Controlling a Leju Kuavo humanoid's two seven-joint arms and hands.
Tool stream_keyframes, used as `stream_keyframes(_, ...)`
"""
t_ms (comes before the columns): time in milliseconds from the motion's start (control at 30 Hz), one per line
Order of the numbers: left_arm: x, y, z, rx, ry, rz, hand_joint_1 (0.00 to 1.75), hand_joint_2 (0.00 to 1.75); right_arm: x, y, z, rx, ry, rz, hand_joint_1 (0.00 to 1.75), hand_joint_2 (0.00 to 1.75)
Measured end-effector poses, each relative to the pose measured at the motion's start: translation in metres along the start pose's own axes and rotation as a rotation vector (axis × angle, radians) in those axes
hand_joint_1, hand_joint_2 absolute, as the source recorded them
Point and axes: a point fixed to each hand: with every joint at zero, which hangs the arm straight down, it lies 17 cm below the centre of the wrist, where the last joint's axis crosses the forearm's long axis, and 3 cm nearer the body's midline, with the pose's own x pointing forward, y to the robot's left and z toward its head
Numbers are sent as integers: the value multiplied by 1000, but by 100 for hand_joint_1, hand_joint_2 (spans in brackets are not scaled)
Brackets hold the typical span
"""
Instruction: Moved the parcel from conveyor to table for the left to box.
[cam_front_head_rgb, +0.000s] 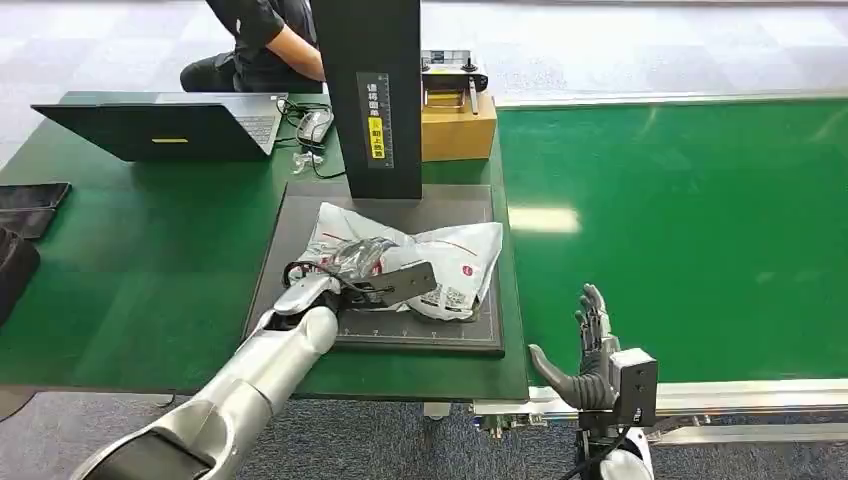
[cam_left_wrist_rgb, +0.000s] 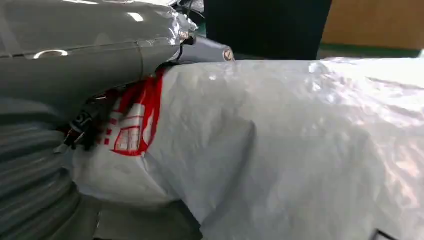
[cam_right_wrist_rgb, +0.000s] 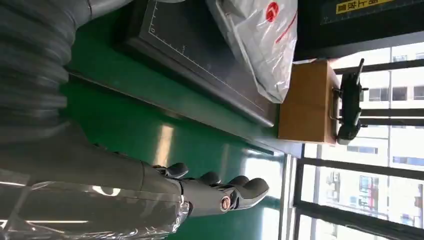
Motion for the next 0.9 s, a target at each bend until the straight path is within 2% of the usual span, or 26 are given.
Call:
stream_keyframes(233, 12, 11, 6, 127, -113, 155, 175, 175, 0, -1, 0, -6, 1, -7, 0, 175)
stream_keyframes(433, -6, 20, 17, 259, -116, 234, 175, 175, 1, -2, -1, -14, 0, -10, 0, 175)
stream_keyframes(533, -28, 24, 23, 325, -76, 250, 175, 175, 4, -3, 1, -17, -4, -11, 0, 175)
stream_keyframes(633, -63, 31, 33, 410, 11, 248, 175, 175, 5, -4, 2, -18, -4, -10, 0, 175)
stream_keyframes(900, -176, 61, 78, 628, 247, 240, 175, 175, 7, -13, 8, -40, -4, 4, 0, 175)
